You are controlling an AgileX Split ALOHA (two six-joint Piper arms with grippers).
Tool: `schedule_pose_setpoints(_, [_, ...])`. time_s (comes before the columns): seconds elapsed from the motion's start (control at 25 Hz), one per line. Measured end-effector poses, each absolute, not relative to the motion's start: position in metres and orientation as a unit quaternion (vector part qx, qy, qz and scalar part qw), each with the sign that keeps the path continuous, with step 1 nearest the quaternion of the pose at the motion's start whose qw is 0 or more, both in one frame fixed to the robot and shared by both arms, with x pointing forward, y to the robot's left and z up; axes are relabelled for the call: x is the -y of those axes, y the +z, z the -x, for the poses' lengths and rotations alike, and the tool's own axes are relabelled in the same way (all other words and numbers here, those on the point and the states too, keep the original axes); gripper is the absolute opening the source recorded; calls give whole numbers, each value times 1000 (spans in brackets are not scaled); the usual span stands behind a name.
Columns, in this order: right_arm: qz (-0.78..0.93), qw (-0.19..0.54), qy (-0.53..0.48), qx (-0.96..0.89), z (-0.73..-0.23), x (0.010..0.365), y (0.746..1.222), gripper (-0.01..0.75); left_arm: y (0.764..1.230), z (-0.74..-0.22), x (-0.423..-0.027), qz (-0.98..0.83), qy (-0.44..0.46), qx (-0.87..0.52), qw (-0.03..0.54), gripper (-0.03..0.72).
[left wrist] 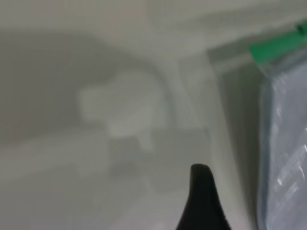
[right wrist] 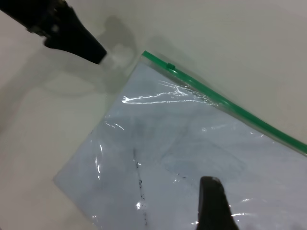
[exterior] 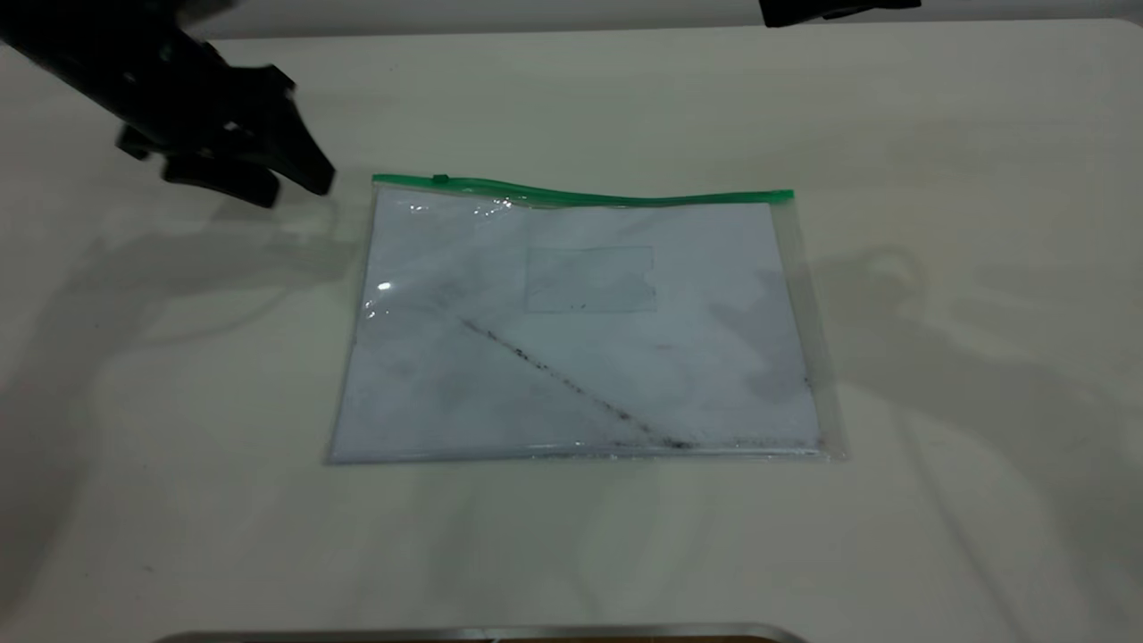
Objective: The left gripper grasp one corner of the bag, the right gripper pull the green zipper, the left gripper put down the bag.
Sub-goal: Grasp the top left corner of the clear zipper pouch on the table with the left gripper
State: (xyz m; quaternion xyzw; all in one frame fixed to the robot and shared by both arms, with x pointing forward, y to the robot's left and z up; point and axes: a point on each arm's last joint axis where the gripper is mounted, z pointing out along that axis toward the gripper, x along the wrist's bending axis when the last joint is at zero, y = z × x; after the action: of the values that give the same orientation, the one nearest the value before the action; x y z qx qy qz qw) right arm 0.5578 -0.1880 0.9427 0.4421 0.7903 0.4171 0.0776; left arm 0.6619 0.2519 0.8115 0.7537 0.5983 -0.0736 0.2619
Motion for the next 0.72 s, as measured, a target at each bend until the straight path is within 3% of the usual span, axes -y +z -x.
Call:
schedule_pose_setpoints(0.56, [-446,74,416,-789,-560,188,939,506,762,-682,-201,-770,-112,-553,298,585])
schedule_pose_setpoints(0.64, [-447,74,416,-789,-560,188,939,506,761,-682,-197,-775,-111,-546,300,549])
schedule_pose_setpoints(0.72, [-447,74,416,-788,-560,188,939,506,761,-681,-195,-778,-111,-541,299,466])
